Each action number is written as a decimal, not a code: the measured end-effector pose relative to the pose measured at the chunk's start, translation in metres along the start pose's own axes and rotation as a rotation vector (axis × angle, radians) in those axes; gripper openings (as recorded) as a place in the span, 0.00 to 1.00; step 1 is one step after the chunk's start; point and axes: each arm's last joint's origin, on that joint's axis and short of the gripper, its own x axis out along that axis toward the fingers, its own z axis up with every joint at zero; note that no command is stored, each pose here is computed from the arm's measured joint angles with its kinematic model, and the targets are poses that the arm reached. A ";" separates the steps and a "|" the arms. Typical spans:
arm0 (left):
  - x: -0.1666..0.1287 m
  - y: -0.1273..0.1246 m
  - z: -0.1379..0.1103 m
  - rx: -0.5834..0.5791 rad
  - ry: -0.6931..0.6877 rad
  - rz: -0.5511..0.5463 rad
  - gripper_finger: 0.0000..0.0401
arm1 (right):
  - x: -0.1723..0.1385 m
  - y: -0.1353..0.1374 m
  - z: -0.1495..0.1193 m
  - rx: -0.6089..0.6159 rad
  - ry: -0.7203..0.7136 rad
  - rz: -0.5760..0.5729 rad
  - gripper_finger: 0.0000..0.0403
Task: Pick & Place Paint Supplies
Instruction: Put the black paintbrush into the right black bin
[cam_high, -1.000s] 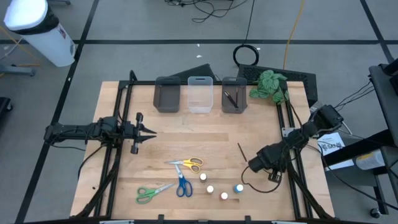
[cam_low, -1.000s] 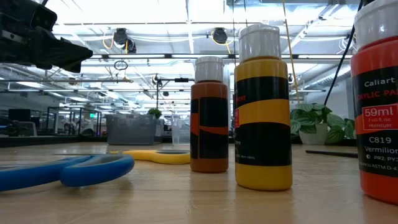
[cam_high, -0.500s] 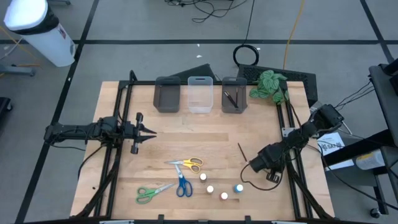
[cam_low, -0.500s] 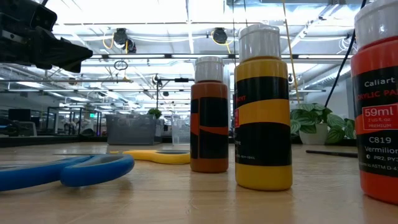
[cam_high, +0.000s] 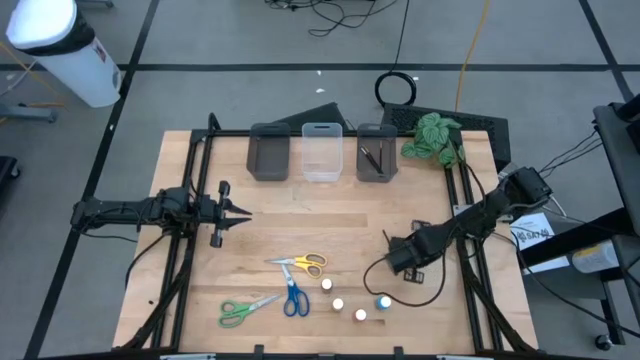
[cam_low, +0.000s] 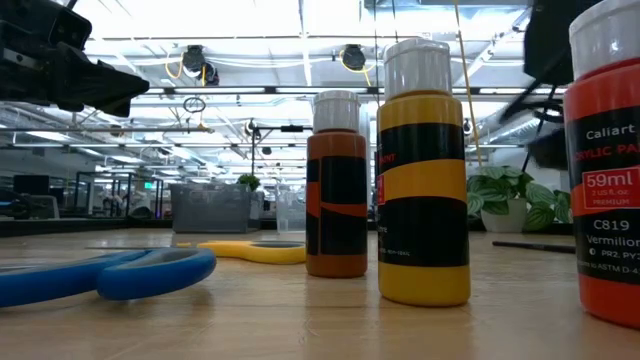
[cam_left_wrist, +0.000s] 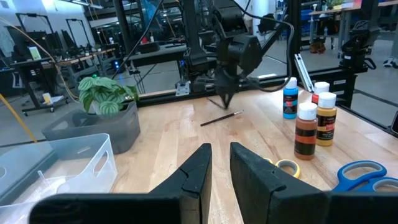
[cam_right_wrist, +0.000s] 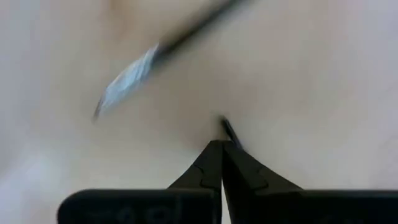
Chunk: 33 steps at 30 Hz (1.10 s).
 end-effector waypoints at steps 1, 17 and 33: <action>0.000 0.000 0.000 0.000 -0.001 0.000 0.18 | -0.006 -0.001 0.002 -0.010 -0.034 -0.032 0.00; 0.000 0.000 0.000 0.000 0.000 0.000 0.18 | -0.020 -0.043 -0.041 -0.059 -0.202 -0.001 0.34; 0.000 0.000 0.000 0.000 0.000 0.000 0.18 | 0.029 -0.043 -0.042 -0.074 -0.409 0.163 0.19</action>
